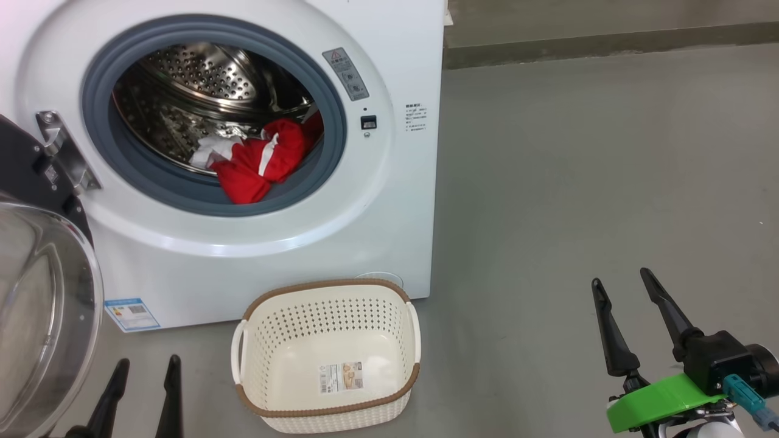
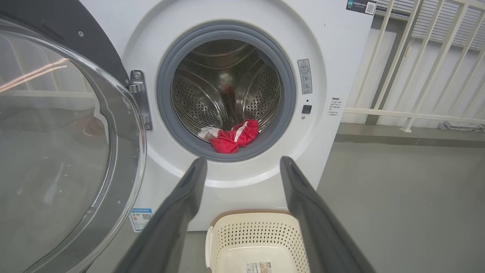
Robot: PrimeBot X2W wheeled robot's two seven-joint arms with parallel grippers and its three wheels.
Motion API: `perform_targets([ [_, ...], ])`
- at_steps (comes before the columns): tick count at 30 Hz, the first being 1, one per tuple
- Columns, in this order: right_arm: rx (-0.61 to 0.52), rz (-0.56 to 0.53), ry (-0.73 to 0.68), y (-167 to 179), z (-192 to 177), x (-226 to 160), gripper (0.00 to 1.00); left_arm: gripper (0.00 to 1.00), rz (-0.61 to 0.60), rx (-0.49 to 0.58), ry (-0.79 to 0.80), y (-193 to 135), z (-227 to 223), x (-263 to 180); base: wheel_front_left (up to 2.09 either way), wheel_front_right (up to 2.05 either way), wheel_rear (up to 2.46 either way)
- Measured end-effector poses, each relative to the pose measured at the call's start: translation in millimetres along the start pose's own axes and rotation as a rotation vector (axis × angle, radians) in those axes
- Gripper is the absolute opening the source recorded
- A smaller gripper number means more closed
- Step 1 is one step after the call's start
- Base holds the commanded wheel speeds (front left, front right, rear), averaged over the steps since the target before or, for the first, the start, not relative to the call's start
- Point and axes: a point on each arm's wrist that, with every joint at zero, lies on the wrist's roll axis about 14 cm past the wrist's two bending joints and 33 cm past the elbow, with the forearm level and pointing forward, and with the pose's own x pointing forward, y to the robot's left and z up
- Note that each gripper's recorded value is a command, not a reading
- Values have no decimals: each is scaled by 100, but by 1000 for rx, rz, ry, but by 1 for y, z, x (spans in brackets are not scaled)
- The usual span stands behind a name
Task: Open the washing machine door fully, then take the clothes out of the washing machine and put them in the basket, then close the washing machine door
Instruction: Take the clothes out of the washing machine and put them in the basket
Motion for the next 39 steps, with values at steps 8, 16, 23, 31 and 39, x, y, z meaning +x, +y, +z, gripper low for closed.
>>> perform_targets([
  [8,-5,-5,-3,-2,1,-1,100,100,-4,2,6,-3,-2,0,0,0,0],
  [16,-6,4,3,1,-1,0,100,100,24,12,29,2,-6,0,22,-24,2],
  [23,-3,16,10,6,-3,2,100,100,34,17,31,4,-6,-1,118,-118,0],
  [31,-1,23,17,8,-6,3,100,100,30,19,9,4,-2,-1,191,-191,0],
  [39,9,31,25,11,-9,4,100,100,27,24,6,4,-1,-1,120,-120,0],
])
